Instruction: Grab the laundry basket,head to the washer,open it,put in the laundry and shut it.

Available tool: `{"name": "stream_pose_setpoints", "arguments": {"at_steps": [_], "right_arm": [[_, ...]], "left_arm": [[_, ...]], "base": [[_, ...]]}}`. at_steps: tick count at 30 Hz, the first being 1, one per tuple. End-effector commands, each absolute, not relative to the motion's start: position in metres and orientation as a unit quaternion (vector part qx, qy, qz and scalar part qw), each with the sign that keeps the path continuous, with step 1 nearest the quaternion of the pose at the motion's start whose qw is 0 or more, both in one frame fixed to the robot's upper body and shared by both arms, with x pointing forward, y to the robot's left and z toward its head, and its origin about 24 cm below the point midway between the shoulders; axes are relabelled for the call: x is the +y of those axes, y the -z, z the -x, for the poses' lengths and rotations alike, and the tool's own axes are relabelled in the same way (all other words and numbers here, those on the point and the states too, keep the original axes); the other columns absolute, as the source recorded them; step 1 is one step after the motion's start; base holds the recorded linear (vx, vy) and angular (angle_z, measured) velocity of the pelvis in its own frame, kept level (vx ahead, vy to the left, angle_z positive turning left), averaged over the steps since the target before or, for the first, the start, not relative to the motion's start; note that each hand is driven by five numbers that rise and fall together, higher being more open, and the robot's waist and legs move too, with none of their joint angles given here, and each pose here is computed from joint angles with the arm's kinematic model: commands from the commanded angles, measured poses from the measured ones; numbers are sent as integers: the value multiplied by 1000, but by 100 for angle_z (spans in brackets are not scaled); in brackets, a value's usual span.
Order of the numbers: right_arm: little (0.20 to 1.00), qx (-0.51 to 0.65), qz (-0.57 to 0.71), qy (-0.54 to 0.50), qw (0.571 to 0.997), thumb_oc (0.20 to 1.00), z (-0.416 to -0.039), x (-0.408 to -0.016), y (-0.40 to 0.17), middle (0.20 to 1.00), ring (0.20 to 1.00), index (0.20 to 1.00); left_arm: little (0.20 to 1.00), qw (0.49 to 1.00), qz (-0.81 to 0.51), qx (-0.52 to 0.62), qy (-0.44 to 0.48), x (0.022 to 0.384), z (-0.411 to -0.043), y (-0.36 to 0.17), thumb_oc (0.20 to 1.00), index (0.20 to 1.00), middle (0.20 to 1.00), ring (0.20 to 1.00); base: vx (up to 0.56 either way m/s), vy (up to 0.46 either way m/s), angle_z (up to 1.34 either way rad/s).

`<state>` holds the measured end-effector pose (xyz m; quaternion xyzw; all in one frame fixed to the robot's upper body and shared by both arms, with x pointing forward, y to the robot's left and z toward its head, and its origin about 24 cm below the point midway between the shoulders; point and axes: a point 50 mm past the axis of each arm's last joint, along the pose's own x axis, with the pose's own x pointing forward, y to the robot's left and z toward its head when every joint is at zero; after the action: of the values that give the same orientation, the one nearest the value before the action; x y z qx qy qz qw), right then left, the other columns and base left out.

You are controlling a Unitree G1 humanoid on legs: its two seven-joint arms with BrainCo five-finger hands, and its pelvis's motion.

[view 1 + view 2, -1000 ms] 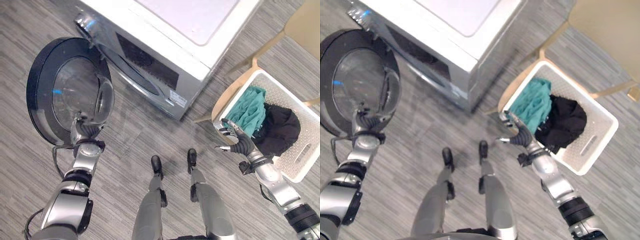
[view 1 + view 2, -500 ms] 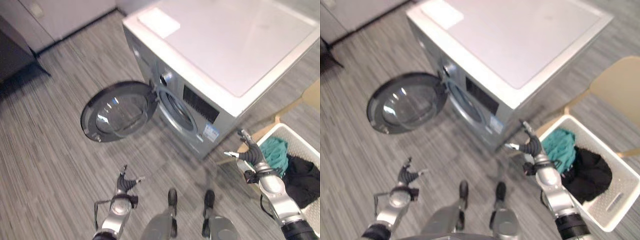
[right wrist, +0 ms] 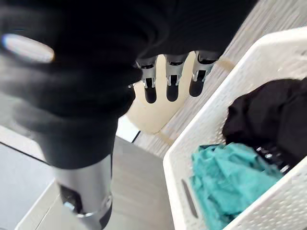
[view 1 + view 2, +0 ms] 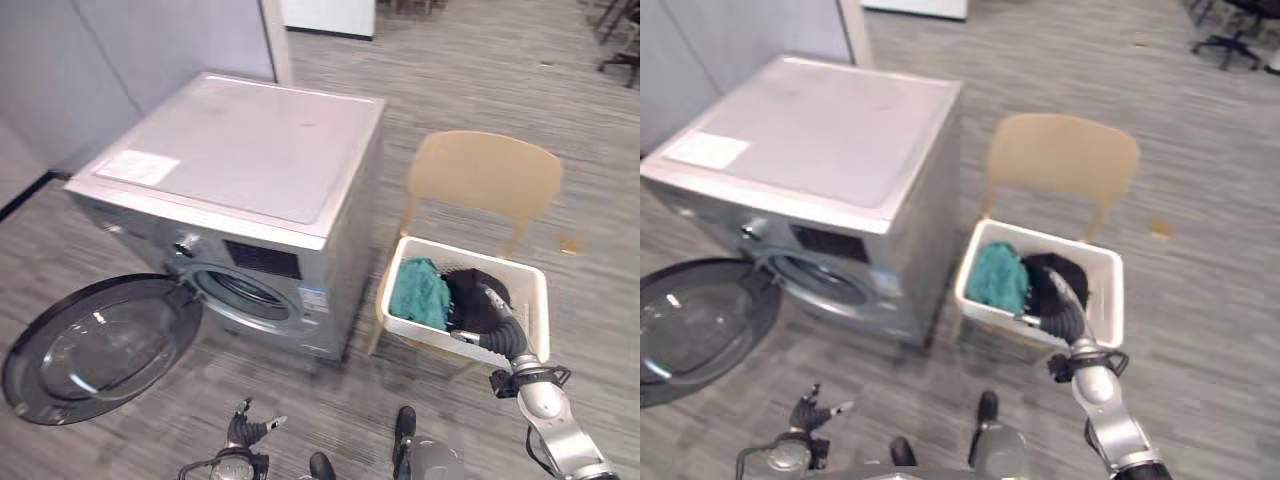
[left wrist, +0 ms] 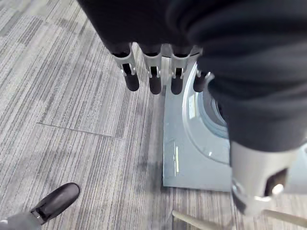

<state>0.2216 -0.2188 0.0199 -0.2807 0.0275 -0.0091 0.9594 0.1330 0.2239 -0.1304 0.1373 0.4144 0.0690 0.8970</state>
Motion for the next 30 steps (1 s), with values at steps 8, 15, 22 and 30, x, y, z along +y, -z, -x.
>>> {"name": "stream_pose_setpoints", "arguments": {"at_steps": [8,15,22,30], "right_arm": [[1000,-126,348,-18,929,1000,-248,-215,-86,1000,1000,1000],[1000,-130,397,-66,906,1000,-266,-209,-91,1000,1000,1000],[1000,-96,426,-83,896,1000,-274,-211,-78,1000,1000,1000],[1000,-76,467,-103,875,1000,-303,-188,-64,1000,1000,1000]], "left_arm": [[1000,911,-140,385,-54,216,-150,125,1000,1000,1000,1000],[1000,915,-142,375,-41,212,-157,123,1000,1000,1000,1000],[1000,911,-157,381,-31,215,-157,124,1000,1000,1000,1000],[1000,916,-188,352,-40,232,-174,111,1000,1000,1000,1000]], "base": [[84,-148,-33],[76,26,-47],[127,160,-17],[2,164,-21]]}}
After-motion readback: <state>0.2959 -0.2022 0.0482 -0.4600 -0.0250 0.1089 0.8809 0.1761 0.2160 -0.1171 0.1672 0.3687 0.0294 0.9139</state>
